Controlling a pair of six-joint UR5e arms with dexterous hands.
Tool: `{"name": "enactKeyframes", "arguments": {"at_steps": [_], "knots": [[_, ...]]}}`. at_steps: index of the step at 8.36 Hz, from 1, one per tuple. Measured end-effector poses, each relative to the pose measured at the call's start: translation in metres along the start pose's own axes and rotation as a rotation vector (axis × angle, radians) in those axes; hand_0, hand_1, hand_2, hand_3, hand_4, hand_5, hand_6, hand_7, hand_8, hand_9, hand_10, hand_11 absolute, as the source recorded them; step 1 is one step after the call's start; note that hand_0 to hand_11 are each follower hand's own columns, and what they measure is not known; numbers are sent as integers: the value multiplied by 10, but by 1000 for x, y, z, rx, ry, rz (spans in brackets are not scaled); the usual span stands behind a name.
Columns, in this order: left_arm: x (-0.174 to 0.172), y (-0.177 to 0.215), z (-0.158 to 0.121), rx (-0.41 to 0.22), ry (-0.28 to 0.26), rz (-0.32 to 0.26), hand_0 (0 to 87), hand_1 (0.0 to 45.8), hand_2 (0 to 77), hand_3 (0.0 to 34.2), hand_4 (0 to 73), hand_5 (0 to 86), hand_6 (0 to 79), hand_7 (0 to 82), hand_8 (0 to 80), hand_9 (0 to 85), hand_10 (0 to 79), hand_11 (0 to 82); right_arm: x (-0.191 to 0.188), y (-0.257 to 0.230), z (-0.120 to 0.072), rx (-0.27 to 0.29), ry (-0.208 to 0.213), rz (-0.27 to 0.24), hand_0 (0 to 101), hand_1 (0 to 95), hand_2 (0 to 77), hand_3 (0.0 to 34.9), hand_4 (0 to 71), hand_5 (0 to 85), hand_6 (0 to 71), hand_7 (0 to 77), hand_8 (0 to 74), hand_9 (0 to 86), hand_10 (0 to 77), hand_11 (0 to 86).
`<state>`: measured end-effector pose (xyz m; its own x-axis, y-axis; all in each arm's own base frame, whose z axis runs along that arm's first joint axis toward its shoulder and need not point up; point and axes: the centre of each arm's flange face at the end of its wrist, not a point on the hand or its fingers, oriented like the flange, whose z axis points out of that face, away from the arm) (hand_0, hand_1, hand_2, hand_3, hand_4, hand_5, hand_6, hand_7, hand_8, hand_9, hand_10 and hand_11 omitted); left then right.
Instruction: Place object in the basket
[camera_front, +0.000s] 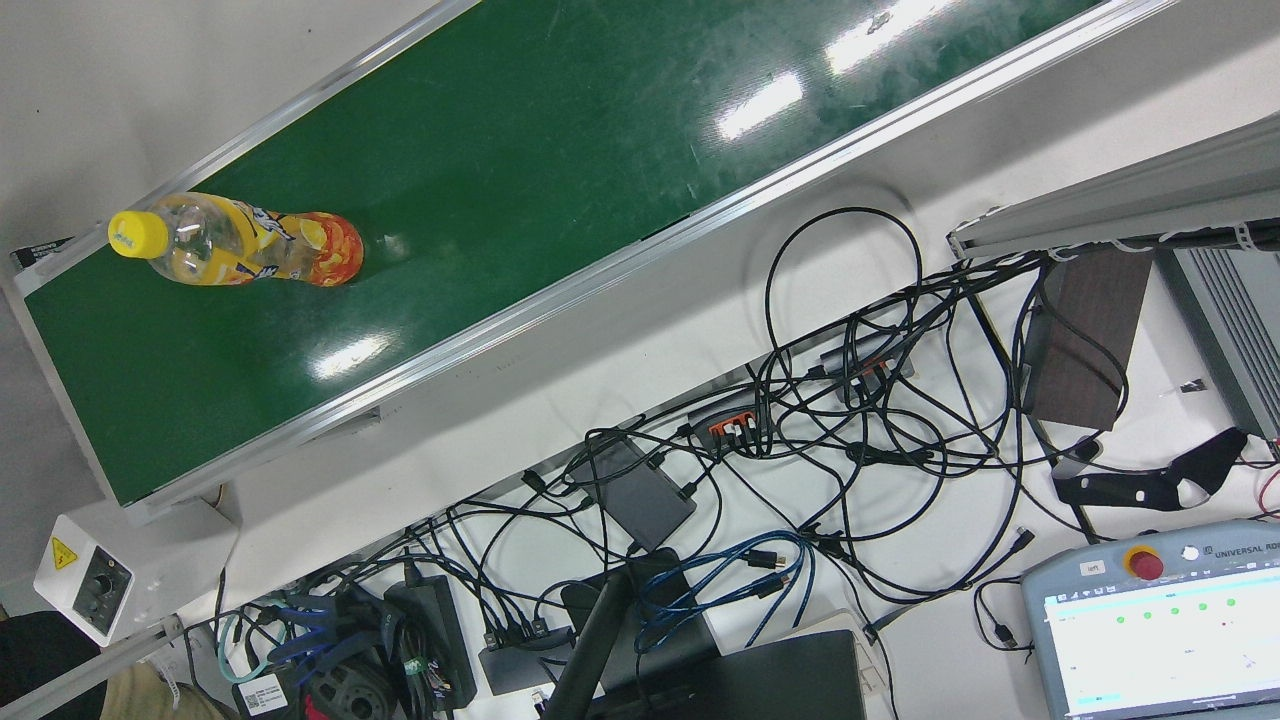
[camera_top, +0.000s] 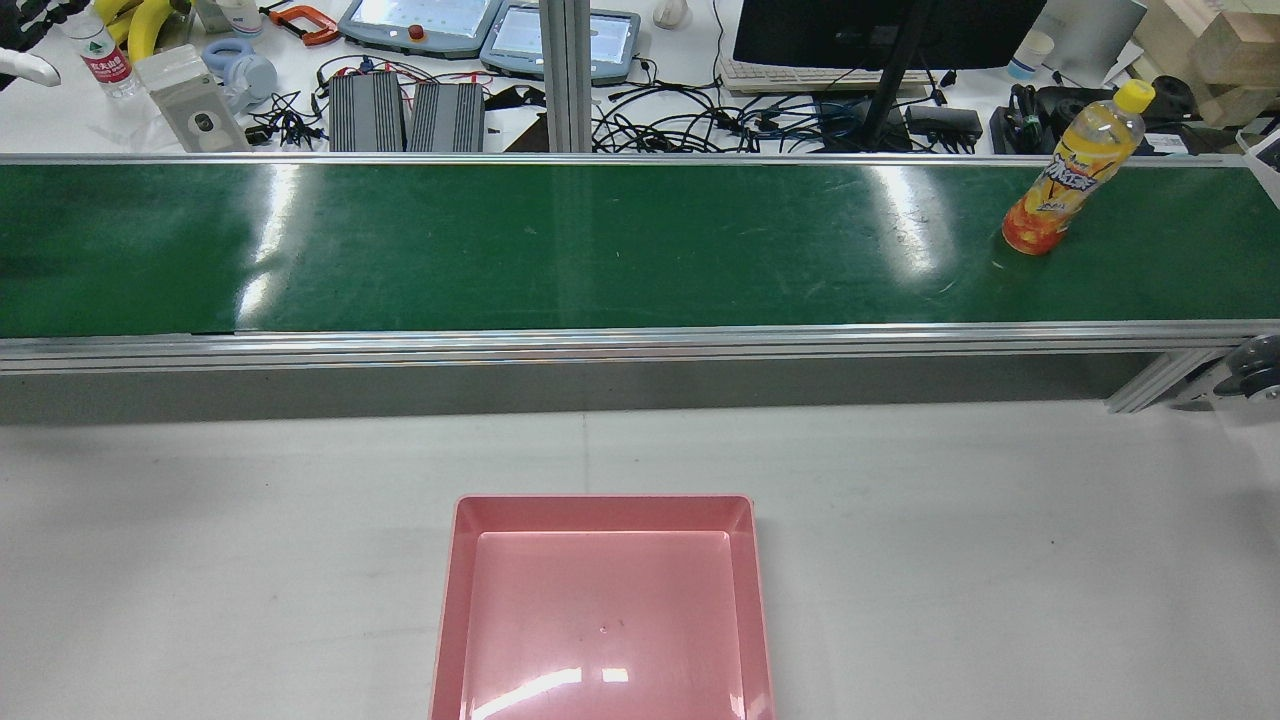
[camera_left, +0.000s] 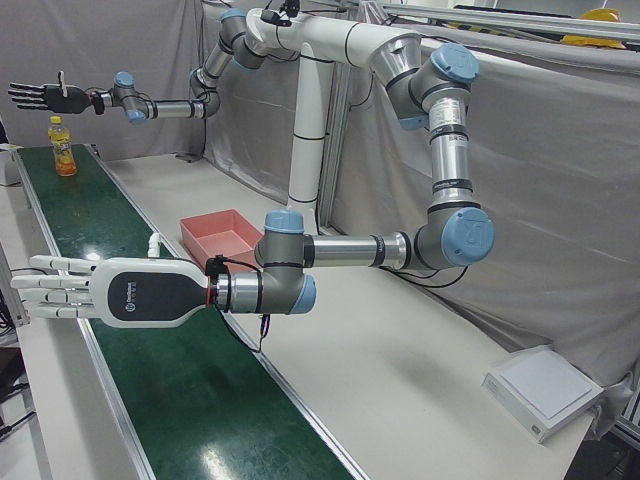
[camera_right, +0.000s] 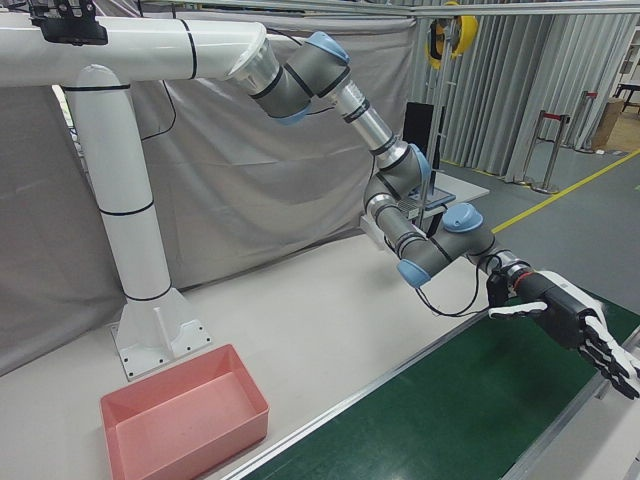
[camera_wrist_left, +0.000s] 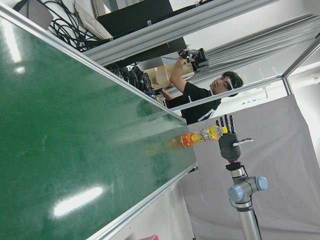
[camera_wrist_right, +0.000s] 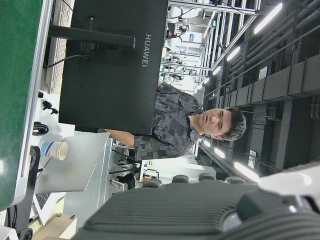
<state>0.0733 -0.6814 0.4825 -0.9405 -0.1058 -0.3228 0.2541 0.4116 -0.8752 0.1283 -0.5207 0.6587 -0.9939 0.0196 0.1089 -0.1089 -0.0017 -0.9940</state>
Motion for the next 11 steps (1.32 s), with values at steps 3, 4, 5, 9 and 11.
{"name": "enactKeyframes", "arguments": {"at_steps": [3, 4, 5, 9, 11], "knots": [[-16, 0, -1, 15, -29, -6, 534, 93, 0, 0, 164, 71, 0, 5, 54, 87, 33, 65, 0, 0, 0, 0, 0, 0, 2, 0, 5, 3, 0, 0, 0, 5, 0, 0, 0, 0], [-17, -1, -1, 15, -30, -5, 534, 93, 0, 0, 164, 71, 0, 5, 54, 87, 33, 65, 0, 0, 0, -1, 0, 0, 2, 0, 5, 3, 0, 0, 0, 5, 0, 0, 0, 0], [-17, -1, -1, 16, -30, -5, 534, 71, 0, 0, 164, 71, 0, 5, 54, 87, 33, 65, 0, 0, 0, -1, 0, 0, 3, 0, 5, 3, 0, 0, 0, 5, 0, 0, 0, 0], [-36, 3, 3, 3, -52, -12, 525, 87, 0, 0, 153, 60, 0, 5, 27, 60, 44, 93, 0, 0, 0, -1, 0, 0, 3, 0, 5, 3, 0, 0, 0, 5, 0, 0, 0, 0], [-68, 22, 17, -37, -86, -34, 524, 87, 0, 0, 153, 65, 0, 5, 27, 76, 44, 93, 0, 0, 0, 0, 0, 0, 1, 0, 5, 3, 0, 0, 0, 5, 0, 0, 0, 0]]}}
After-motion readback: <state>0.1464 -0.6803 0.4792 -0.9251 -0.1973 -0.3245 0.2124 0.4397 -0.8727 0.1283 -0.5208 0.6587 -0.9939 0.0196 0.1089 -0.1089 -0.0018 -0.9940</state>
